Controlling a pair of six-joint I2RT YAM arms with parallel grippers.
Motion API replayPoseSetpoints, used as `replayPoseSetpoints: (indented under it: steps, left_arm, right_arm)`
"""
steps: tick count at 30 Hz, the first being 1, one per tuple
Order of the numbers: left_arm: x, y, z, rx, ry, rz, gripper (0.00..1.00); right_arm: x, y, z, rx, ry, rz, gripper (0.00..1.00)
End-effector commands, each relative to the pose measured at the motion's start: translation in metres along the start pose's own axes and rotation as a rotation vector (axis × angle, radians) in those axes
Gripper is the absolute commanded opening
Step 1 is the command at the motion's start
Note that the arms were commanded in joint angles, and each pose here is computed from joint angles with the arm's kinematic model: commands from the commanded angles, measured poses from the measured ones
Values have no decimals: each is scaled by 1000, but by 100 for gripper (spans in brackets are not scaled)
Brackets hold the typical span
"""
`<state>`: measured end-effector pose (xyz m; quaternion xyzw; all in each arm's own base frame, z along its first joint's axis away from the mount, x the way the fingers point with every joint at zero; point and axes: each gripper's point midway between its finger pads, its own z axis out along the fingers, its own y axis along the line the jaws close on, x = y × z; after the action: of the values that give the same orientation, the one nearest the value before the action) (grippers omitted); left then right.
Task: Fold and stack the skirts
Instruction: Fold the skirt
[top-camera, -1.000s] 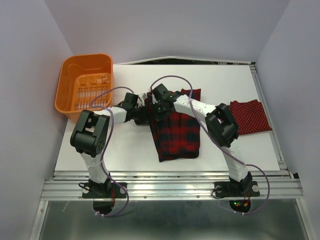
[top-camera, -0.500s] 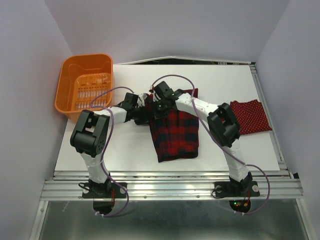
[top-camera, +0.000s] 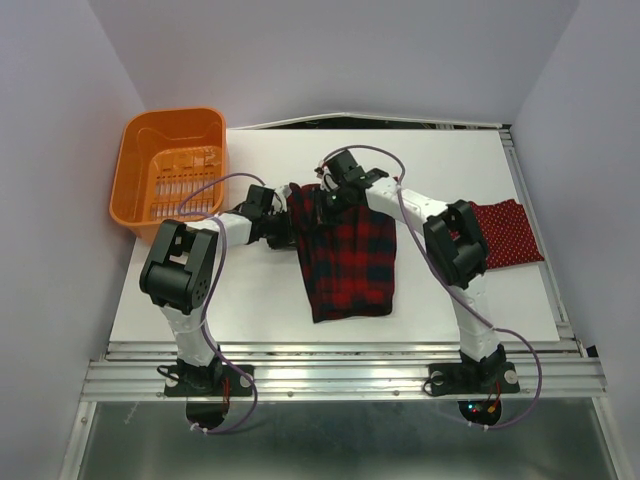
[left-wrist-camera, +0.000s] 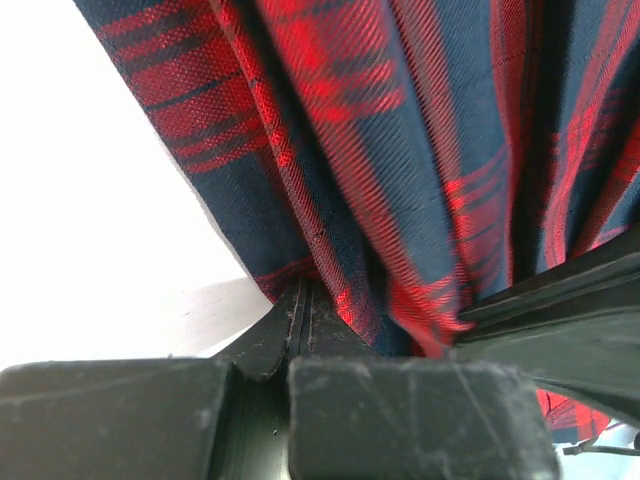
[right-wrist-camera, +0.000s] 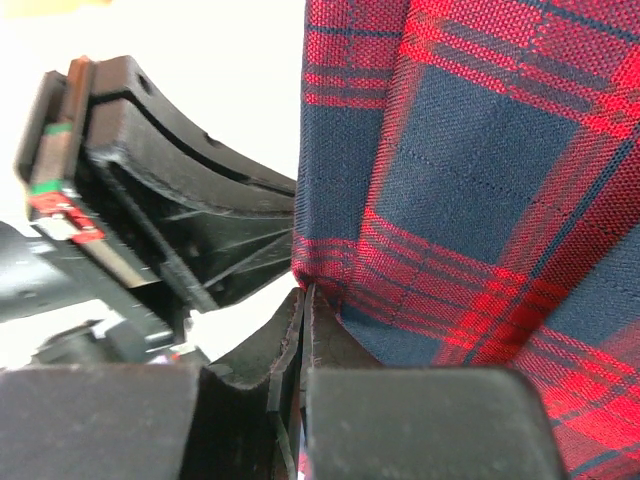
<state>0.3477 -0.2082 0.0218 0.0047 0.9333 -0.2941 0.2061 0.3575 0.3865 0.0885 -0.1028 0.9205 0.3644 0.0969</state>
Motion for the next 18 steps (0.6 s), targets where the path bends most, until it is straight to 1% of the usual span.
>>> replayPoseSetpoints:
  steps: [1,6,9,14,16,17,18]
  left_arm:
    - [9,19,-3,-75,11,-3,0]
    - [13,21,-1,-78,20,-10,0]
    - [14,22,0,-78,25,-12,0]
    - [10,19,0,-69,20,-2,0]
    - [8,17,-2,-61,15,7,9]
    - [6,15,-6,-56,12,9,17]
    - [4,14,-8,-52,7,18,21]
  right_arm:
    - [-7,42,-14,-180,3,41,1]
    - [0,43,-2,-233,53,108,1]
    - [-2,34,5,-230,56,122,1]
    - [12,10,24,-194,82,156,1]
    - [19,0,31,-177,97,172,1]
    - [20,-2,34,-179,101,175,4]
    - [24,-8,41,-176,116,181,4]
